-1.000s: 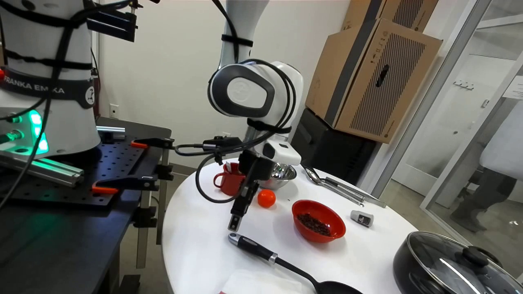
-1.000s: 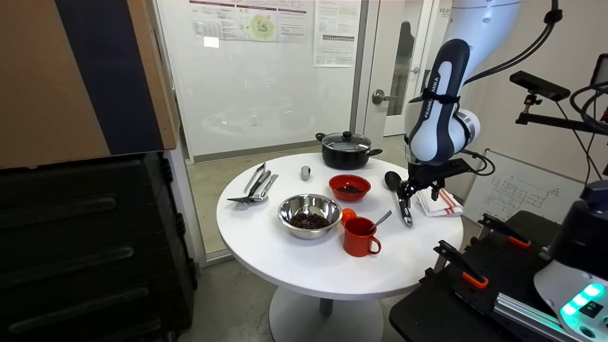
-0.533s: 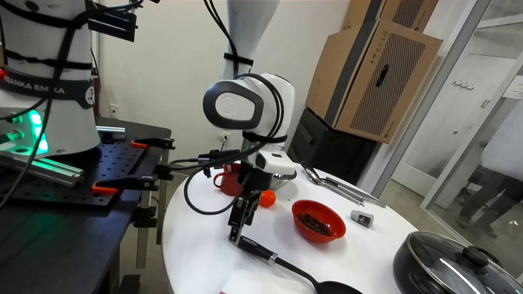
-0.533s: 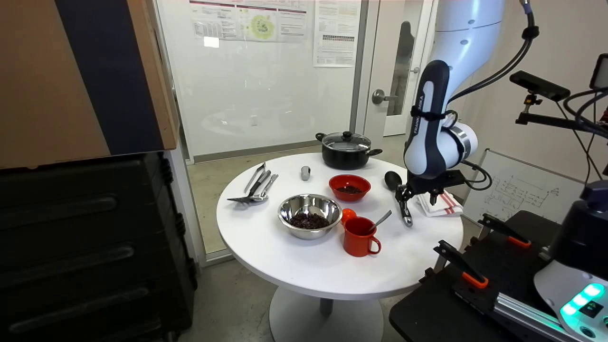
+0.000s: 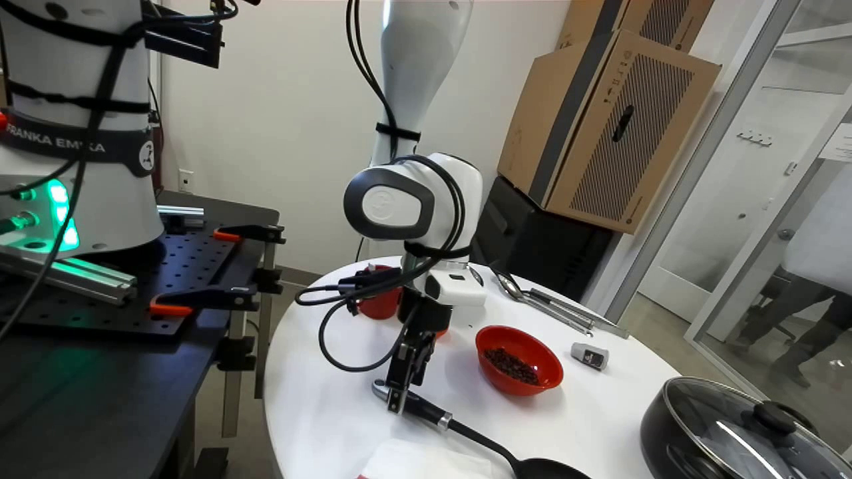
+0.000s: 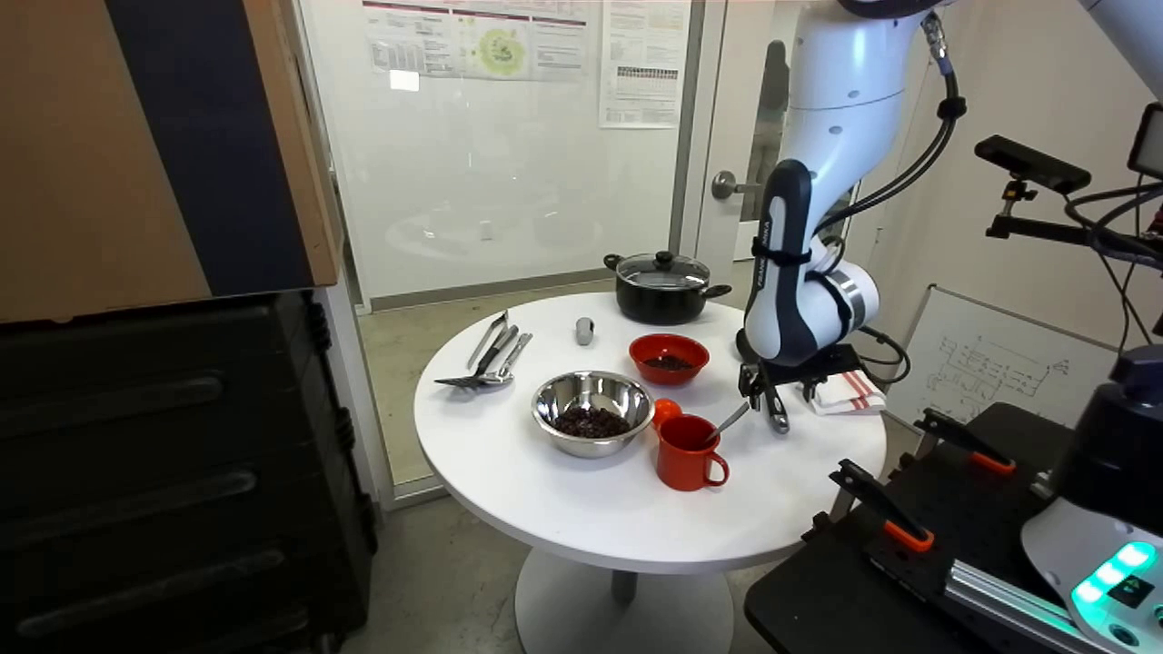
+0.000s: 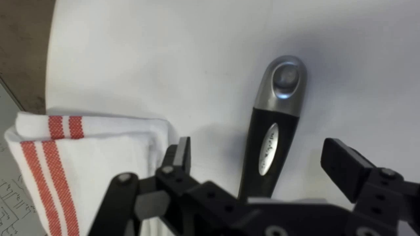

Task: Pick the spoon and stir the contents in the silver bowl

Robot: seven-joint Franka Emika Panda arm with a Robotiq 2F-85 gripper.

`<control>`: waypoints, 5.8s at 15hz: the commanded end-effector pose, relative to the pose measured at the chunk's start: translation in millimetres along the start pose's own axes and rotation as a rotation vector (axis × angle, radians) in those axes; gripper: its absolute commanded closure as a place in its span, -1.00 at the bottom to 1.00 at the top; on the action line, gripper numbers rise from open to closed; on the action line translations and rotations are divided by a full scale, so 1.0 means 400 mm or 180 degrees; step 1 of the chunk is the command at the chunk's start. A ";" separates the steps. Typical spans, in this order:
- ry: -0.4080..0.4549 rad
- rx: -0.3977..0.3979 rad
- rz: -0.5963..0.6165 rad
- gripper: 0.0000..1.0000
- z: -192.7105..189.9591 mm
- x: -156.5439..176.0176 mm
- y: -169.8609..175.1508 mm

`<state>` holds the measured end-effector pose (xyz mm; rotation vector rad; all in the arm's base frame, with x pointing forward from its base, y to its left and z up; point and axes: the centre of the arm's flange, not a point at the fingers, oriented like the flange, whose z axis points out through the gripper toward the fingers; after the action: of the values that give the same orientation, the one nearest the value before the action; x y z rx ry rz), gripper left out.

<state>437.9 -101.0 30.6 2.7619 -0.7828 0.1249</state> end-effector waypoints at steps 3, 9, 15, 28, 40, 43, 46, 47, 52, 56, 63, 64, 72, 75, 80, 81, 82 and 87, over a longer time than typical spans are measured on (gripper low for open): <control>0.0087 -0.0053 0.0026 -0.37 0.049 0.022 -0.024; 0.0090 -0.0043 0.0104 0.58 0.041 0.025 -0.015; 0.0084 -0.0063 0.0154 0.84 0.029 0.030 0.005; 0.0216 -0.0037 -0.0939 0.84 -0.381 0.120 0.107; -0.0008 -0.0458 -0.2209 0.37 -0.456 0.095 -0.041; -0.0065 -0.0477 -0.2338 0.84 -0.445 0.092 -0.048; -0.0077 -0.0362 -0.2959 0.84 -0.472 0.074 -0.125; -0.0038 -0.0382 -0.3125 0.84 -0.488 0.068 -0.153; 0.0100 -0.0394 -0.3992 0.84 -0.609 0.038 -0.275; -0.0114 -0.0411 -0.4690 0.84 -0.651 0.025 -0.324; -0.0732 -0.0612 -0.5729 0.84 -0.643 0.001 -0.361; -0.0842 -0.0665 -0.5782 0.84 -0.638 -0.001 -0.367; -0.0930 -0.0745 -0.5734 0.37 -0.620 -0.027 -0.364; -0.1004 -0.0741 -0.5743 0.84 -0.610 -0.019 -0.366; -0.1056 -0.0893 -0.5881 0.84 -0.595 -0.018 -0.431; -0.1047 -0.0929 -0.5906 0.84 -0.596 -0.018 -0.447; -0.1020 -0.0967 -0.5932 0.84 -0.601 -0.018 -0.463; -0.1178 -0.1341 -0.6095 0.84 -0.613 -0.021 -0.537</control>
<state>523.5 130.9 217.1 2.0664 1.6439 -0.6952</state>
